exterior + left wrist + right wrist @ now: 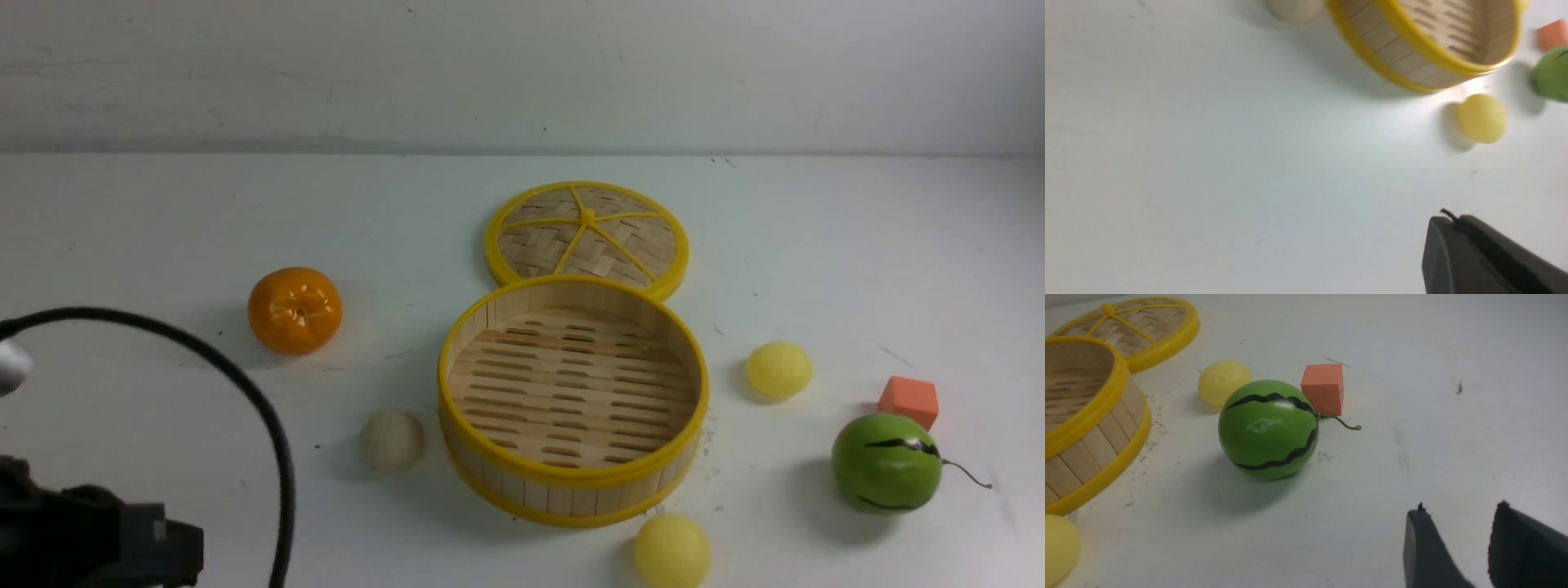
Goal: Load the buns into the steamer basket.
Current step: Use the left arm to grab a steamed stuffed bun
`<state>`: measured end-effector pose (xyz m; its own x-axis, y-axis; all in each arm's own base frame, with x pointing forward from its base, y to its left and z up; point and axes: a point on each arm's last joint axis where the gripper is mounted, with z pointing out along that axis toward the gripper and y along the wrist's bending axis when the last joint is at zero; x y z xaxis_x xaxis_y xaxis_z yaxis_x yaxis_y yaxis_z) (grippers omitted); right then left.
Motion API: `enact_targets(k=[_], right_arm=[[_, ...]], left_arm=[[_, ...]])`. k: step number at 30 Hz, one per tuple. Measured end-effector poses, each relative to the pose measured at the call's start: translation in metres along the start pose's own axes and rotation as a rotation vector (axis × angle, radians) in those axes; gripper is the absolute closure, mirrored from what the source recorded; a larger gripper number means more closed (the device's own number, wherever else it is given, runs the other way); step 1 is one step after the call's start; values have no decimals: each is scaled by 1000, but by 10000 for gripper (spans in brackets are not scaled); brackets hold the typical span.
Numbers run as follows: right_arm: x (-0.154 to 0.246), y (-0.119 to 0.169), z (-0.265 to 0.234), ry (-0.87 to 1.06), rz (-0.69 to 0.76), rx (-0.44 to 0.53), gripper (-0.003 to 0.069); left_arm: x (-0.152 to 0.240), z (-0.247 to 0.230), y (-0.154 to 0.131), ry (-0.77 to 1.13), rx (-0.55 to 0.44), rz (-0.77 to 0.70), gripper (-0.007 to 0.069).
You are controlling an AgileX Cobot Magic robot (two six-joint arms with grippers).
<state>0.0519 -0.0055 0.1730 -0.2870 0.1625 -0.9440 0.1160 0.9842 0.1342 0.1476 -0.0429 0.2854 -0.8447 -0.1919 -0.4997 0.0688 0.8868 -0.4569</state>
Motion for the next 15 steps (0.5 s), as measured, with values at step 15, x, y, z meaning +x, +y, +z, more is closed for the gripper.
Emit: enact_targets(k=[15], right_arm=[[0, 0, 0, 0, 0, 0, 419]], left_arm=[[-64, 99, -66, 314, -143, 355, 638]])
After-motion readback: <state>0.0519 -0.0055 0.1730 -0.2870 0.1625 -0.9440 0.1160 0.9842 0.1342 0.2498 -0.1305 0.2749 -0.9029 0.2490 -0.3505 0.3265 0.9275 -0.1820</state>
